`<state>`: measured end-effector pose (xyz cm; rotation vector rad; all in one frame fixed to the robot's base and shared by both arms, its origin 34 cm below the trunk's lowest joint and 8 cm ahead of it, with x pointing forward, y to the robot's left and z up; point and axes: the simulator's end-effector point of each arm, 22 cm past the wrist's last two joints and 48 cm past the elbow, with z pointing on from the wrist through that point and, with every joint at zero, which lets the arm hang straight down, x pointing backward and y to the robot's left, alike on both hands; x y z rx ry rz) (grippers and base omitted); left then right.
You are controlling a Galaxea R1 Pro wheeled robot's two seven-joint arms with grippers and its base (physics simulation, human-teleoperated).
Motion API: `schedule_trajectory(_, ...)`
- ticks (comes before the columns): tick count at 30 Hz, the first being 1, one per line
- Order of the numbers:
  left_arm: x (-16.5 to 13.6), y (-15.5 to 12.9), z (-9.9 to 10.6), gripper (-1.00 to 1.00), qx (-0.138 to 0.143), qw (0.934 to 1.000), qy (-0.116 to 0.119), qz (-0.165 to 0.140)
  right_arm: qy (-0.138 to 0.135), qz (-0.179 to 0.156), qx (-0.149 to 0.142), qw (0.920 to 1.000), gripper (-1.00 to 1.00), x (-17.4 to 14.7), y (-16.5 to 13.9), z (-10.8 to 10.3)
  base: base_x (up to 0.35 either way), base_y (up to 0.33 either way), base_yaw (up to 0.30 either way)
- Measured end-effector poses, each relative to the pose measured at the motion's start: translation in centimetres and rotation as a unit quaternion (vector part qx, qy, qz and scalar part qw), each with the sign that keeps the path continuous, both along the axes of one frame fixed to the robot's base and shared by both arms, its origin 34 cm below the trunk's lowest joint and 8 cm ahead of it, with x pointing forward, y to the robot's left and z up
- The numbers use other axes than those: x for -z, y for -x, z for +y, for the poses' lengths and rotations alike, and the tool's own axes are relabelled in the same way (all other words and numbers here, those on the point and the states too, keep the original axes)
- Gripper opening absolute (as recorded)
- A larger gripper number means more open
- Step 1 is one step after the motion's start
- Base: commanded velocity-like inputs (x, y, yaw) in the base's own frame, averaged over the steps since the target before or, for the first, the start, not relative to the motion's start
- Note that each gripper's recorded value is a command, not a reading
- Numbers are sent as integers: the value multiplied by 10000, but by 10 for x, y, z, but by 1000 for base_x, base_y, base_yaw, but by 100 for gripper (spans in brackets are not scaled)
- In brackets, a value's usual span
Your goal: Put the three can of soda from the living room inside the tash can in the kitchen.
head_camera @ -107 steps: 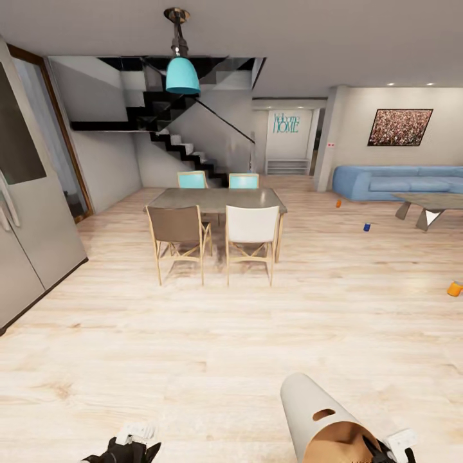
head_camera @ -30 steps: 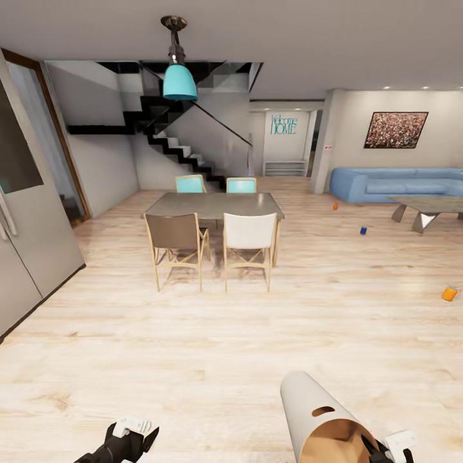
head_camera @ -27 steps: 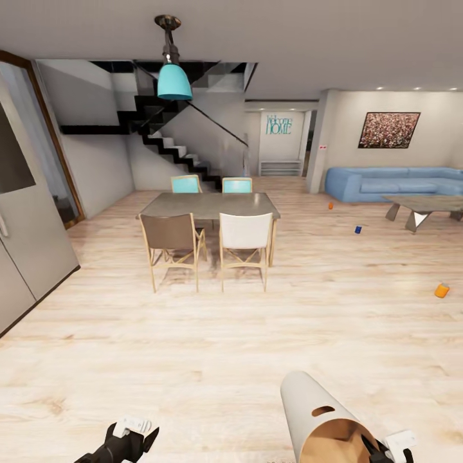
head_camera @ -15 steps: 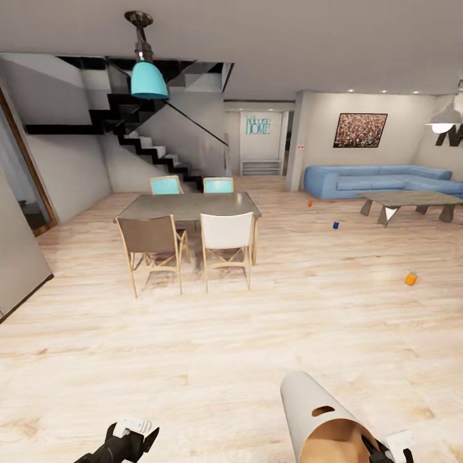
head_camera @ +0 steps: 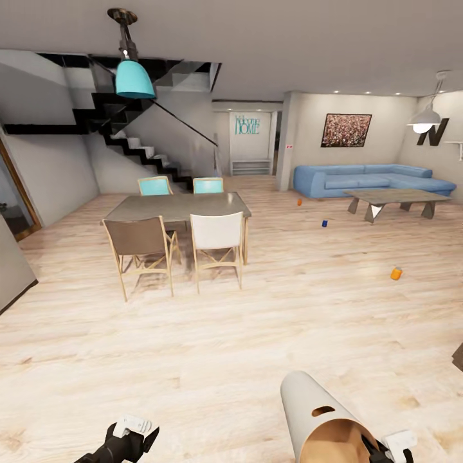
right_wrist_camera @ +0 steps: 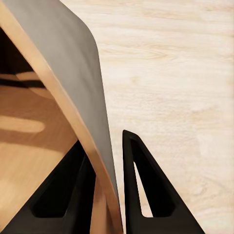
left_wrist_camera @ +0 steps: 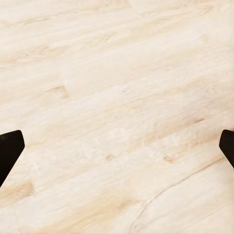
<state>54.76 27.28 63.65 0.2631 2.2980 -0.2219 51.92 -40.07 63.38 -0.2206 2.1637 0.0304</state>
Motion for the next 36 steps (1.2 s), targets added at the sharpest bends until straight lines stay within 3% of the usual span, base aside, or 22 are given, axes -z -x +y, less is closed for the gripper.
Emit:
schedule_trajectory(15,0,-1,6,100,-96,9999,-87,-18,-4,-2,-6,10000,-100,0,0,1,0,0,-13)
schedule_trajectory(36,0,-2,7,100,-113,9999,-101,-24,-9,-4,7,10000,-100,0,0,1,0,0,-196)
